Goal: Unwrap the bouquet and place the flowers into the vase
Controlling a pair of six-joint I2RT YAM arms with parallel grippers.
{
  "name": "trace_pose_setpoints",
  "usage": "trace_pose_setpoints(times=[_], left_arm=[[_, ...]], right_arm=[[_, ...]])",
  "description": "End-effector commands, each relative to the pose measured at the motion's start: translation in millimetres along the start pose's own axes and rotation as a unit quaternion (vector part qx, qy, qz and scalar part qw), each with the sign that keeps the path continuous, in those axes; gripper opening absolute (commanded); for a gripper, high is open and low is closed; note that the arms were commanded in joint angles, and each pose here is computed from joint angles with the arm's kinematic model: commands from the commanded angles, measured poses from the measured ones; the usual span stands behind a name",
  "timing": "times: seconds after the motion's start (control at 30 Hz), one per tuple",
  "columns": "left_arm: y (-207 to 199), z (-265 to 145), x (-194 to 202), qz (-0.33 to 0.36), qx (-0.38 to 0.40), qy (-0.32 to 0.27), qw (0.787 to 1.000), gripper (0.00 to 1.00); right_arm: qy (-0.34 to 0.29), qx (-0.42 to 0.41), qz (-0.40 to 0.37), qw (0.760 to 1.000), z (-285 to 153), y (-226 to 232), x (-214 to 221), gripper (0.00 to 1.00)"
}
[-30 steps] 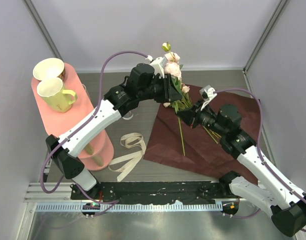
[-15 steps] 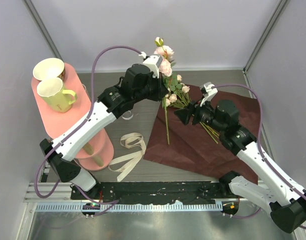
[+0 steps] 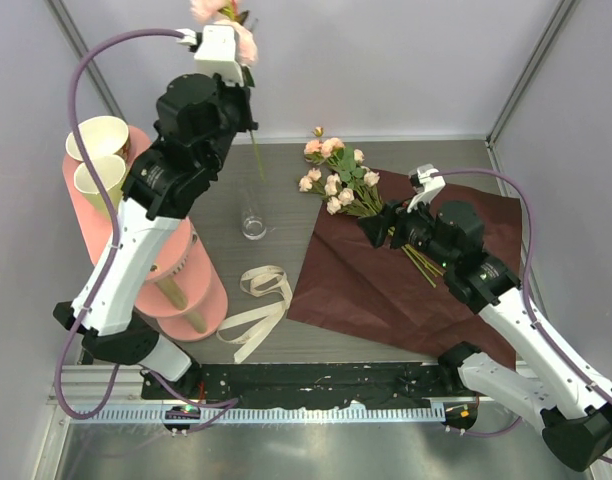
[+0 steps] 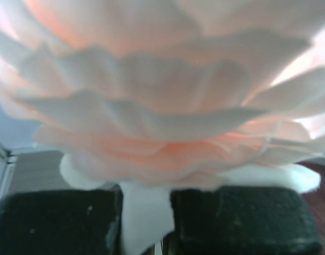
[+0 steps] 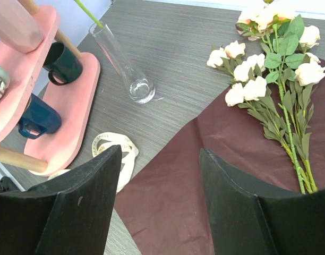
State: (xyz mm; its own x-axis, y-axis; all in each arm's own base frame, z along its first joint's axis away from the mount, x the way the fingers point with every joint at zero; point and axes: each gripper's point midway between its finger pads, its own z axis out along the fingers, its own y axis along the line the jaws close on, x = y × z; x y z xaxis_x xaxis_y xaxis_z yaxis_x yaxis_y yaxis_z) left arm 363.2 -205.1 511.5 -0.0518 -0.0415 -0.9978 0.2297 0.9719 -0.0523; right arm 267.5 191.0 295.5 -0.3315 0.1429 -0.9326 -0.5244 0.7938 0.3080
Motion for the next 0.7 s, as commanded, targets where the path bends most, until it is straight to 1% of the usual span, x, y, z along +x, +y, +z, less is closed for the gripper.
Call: trace_pose_setpoints(times=[0.0, 0.13, 0.3, 0.37, 0.4, 0.67], left_arm=[[39, 0, -39, 0.023, -0.07, -0.056, 0.996, 0.0], [57, -1, -56, 0.014, -0.089, -0.074, 0.993, 0.0], [59, 7, -41, 0.022, -0.093, -0.051, 0.994, 0.0], [61, 7, -39, 0.021, -0.094, -0.052, 0.994, 0.0], [61, 11, -31, 0.025, -0.094, -0.043, 0.994, 0.0], [66, 18, -12, 0.03, -0.103, -0.026, 0.994, 0.0]], right_arm=[[-0.021, -0.001, -0.008, 1.0, 0, 4, -17, 0.66], [-0.018, 0.002, -0.006, 1.0, 1, 2, -14, 0.66], [-0.014, 0.004, -0.007, 1.0, 3, 0, -11, 0.66], [-0.012, 0.005, -0.008, 1.0, 4, 0, -9, 0.66], [-0.011, 0.005, -0.007, 1.0, 5, -1, -8, 0.66], [-0.002, 0.007, -0.007, 1.0, 8, -3, -2, 0.66]])
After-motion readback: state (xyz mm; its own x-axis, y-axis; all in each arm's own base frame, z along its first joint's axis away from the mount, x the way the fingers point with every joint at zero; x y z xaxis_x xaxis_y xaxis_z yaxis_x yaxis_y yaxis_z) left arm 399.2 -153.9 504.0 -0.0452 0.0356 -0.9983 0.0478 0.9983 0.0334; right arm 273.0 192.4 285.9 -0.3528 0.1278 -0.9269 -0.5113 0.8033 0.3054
